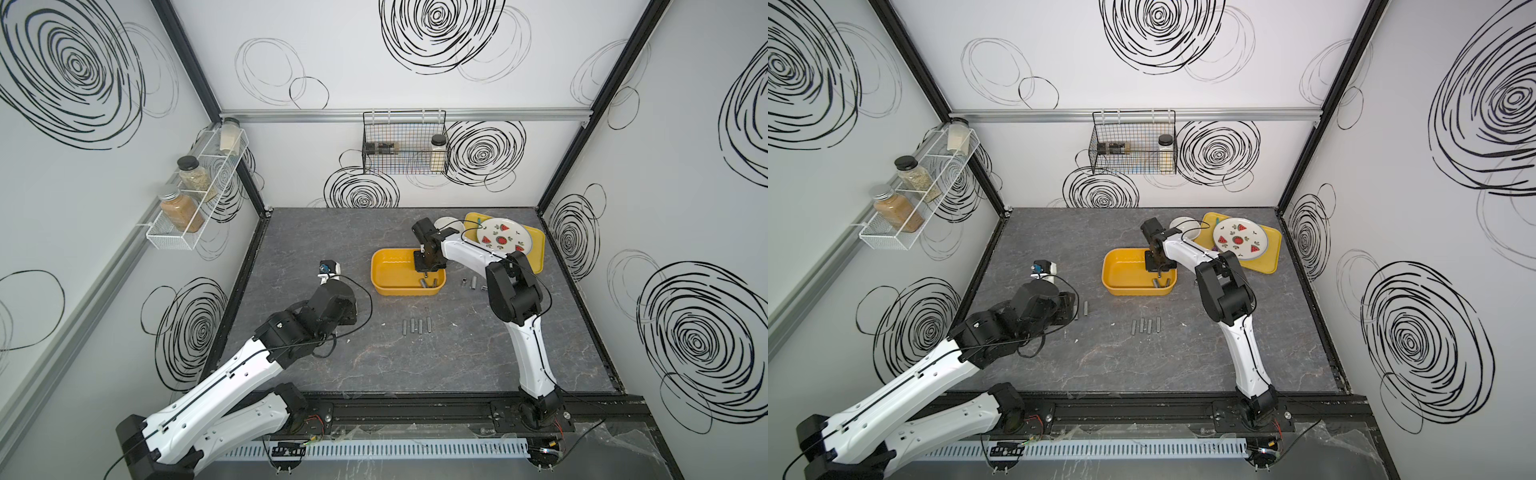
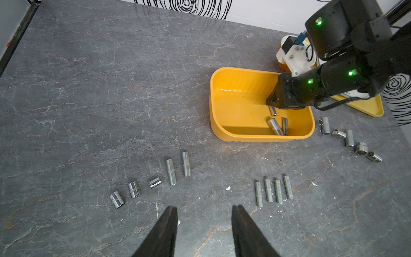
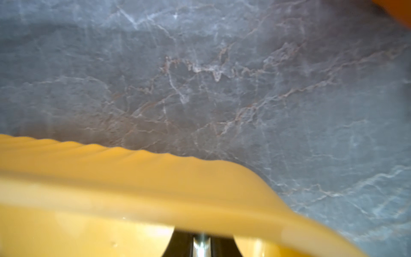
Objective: Take out the socket from the storage box
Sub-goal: Pick up the socket head from the storage box, then place the socket head at the center of the board.
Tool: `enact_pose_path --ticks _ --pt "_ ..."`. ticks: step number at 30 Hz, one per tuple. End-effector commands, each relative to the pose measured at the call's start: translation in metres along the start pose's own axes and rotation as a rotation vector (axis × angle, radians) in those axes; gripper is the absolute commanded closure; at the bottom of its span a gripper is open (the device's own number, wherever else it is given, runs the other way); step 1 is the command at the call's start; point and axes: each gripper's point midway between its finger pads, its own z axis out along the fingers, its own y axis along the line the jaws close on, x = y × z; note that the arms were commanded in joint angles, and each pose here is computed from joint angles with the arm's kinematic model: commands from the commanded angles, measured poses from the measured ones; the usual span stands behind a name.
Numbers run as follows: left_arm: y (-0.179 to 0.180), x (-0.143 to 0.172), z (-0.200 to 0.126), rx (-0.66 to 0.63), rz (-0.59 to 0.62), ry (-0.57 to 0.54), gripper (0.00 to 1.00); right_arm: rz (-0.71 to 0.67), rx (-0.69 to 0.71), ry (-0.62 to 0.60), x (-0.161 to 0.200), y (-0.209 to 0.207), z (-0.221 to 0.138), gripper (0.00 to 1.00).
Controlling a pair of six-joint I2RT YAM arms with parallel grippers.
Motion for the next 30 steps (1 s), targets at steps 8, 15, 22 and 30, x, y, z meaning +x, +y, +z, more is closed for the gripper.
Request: enact_pose_path --ticks 8,15,22,30 --pt "0.002 -0.006 0.006 0.001 -0.014 -0.014 0.52 0.040 -0.158 -0.138 -0.027 0.020 -0.093 0.96" --pt "0.007 -0.008 0.006 -0.009 -0.025 -0.020 0.52 0.075 -0.211 -0.165 -0.017 0.017 -0.132 0.96" --pt "0.014 -0.012 0.002 -0.029 -0.045 -0.041 0.53 0.093 -0.254 -0.134 0.037 0.000 -0.144 0.96" --pt "0.018 -0.014 0.000 -0.038 -0.061 -0.055 0.52 0.098 -0.270 -0.078 0.116 -0.010 -0.136 0.95"
